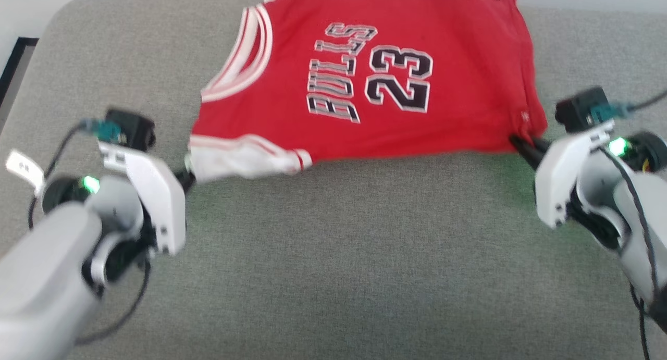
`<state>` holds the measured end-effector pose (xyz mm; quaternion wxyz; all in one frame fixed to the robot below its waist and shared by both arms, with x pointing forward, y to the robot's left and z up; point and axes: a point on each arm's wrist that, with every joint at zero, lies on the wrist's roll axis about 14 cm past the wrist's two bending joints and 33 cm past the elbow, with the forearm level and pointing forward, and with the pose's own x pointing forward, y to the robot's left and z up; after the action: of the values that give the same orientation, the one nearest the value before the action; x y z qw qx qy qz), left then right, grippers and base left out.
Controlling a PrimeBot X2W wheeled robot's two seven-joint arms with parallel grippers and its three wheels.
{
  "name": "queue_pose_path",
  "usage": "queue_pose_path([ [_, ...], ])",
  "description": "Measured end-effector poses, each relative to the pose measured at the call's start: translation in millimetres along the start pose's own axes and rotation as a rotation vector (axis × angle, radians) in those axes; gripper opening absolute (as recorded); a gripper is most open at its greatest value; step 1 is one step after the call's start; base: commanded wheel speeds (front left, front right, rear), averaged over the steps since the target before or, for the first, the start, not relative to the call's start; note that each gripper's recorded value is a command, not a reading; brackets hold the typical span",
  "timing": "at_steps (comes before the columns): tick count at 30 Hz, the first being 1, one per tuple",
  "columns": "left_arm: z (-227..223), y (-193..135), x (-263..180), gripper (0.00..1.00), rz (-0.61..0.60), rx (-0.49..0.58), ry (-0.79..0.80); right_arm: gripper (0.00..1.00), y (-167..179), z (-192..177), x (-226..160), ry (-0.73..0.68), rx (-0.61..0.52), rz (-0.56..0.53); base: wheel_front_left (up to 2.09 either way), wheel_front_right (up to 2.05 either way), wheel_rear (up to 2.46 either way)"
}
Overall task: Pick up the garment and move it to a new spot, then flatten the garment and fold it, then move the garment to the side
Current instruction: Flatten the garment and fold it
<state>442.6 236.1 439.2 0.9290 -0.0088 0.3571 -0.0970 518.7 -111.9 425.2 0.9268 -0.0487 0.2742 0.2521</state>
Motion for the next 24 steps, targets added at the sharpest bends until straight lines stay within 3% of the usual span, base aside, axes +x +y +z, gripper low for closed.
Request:
queue_pose_path([
  [14, -106.9, -82.2, -87.1, 0.0, -0.078, -0.167, 0.308, 0.0, 28.1, -75.1, -73.2, 0.217, 0.01, 0.133, 0.0, 0.0, 0.0],
  [19, -143.5, -94.7, -110.4, 0.0, -0.062, -0.235, 0.448, 0.0, 45.3, -105.0, -103.8, 0.327, 0.034, 0.201, 0.0, 0.0, 0.0],
  [24, -141.6, -92.5, -115.5, 0.0, -0.045, -0.247, 0.455, 0.0, 55.8, -119.1, -123.4, 0.369, 0.076, 0.235, 0.0, 0.0, 0.0],
])
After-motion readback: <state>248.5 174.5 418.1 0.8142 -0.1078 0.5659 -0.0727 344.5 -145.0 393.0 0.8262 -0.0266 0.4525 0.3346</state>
